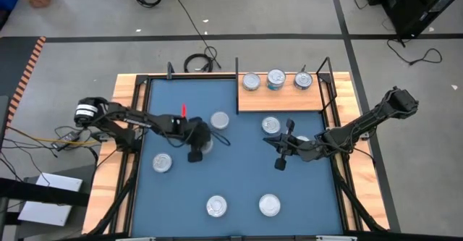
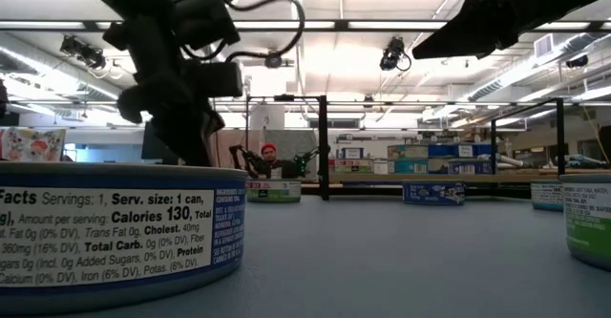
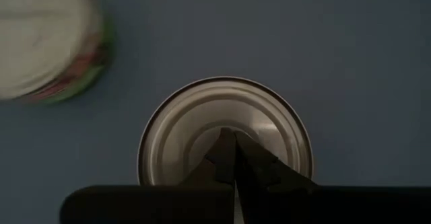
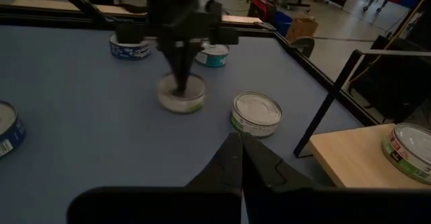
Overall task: Stack canned seafood by type on shelf
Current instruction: Stack the top left green tuna can onto the green tuna can on the shelf
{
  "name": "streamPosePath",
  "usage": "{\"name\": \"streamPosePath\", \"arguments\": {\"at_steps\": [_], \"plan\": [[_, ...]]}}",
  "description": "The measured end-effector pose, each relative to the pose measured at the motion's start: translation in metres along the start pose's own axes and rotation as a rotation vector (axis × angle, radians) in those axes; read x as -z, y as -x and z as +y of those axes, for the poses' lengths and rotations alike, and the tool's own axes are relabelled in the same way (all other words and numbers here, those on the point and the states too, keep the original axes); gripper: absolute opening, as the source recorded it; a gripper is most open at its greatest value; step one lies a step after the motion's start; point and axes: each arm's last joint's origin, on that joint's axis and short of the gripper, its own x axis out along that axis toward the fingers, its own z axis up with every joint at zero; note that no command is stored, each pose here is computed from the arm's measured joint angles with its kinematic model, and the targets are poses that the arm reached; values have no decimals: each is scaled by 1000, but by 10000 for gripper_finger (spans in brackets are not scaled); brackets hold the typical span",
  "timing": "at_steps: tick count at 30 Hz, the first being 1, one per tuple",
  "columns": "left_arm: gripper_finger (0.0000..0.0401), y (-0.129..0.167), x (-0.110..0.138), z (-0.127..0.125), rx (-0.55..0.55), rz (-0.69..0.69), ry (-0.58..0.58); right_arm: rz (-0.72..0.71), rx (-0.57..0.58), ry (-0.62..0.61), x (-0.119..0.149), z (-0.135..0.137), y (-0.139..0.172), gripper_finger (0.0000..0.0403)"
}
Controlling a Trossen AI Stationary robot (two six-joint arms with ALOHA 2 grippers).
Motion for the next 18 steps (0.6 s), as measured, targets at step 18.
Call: {"name": "streamPosePath", "arguments": {"at_steps": [18], "plan": [[5,-17,-18,-39,99,-206,-52,3,-35,-7,0,1,0,5]]}}
